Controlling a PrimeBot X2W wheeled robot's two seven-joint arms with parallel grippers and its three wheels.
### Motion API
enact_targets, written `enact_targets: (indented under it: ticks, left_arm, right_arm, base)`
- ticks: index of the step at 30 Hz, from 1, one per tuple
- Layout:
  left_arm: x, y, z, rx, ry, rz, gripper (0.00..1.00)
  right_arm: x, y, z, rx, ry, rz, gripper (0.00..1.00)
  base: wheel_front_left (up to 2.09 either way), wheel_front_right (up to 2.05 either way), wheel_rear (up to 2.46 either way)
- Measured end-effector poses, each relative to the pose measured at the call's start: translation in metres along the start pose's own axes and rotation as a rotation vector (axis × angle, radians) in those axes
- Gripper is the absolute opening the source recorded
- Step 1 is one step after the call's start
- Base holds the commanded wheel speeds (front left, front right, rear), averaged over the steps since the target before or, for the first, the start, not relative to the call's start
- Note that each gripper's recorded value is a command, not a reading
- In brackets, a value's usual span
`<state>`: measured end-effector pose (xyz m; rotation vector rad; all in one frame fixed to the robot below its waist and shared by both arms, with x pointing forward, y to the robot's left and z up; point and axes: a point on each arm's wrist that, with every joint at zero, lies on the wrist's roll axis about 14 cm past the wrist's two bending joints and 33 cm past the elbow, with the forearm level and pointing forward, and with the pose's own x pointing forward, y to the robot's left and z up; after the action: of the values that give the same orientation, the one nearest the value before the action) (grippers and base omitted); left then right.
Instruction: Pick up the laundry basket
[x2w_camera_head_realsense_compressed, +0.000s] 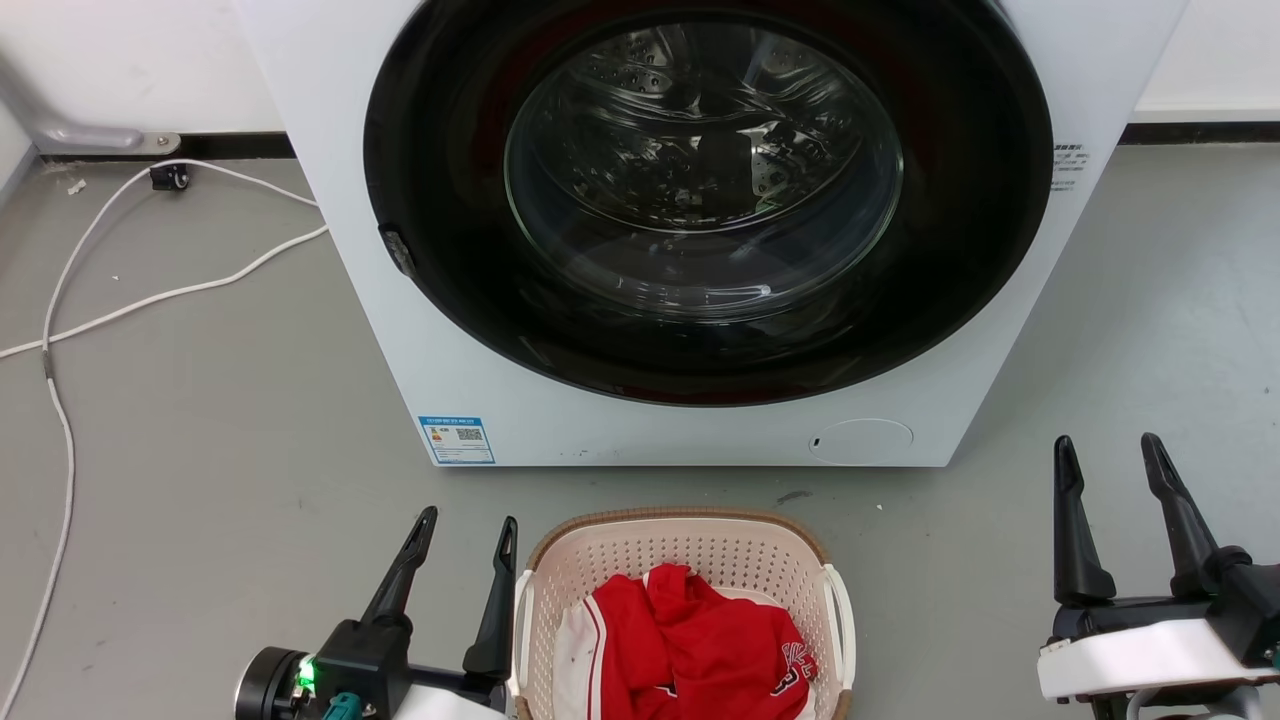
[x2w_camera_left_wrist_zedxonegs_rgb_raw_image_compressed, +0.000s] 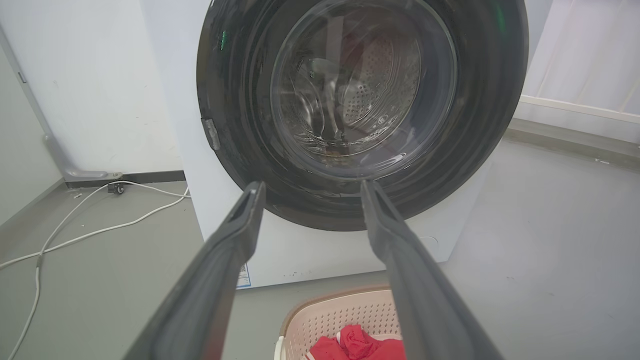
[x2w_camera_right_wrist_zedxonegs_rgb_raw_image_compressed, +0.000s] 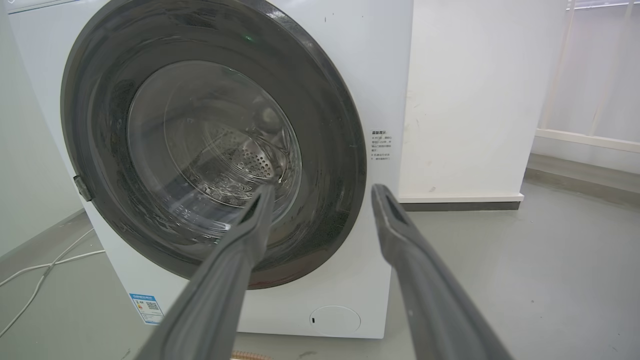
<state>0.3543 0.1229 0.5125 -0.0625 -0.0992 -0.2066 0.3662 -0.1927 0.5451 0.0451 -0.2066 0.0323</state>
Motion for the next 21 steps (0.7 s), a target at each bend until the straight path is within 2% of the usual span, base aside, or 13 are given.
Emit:
enact_targets:
  ticks: [14,21]
  left_arm:
    - [0.002,0.003,-0.001,-0.007,0.003,0.004,1.0]
    - [0.006,0.007,-0.022,-0.02,0.065,0.02,1.0]
  right_arm:
    - [0.001,0.002,-0.004,0.009,0.009,0.005,1.0]
    - [0.002,-0.001,-0.035,0.006,0.104,-0.004,1.0]
  base:
    - [0.0,0.0,0.0]
    - [0.0,0.0,0.0]
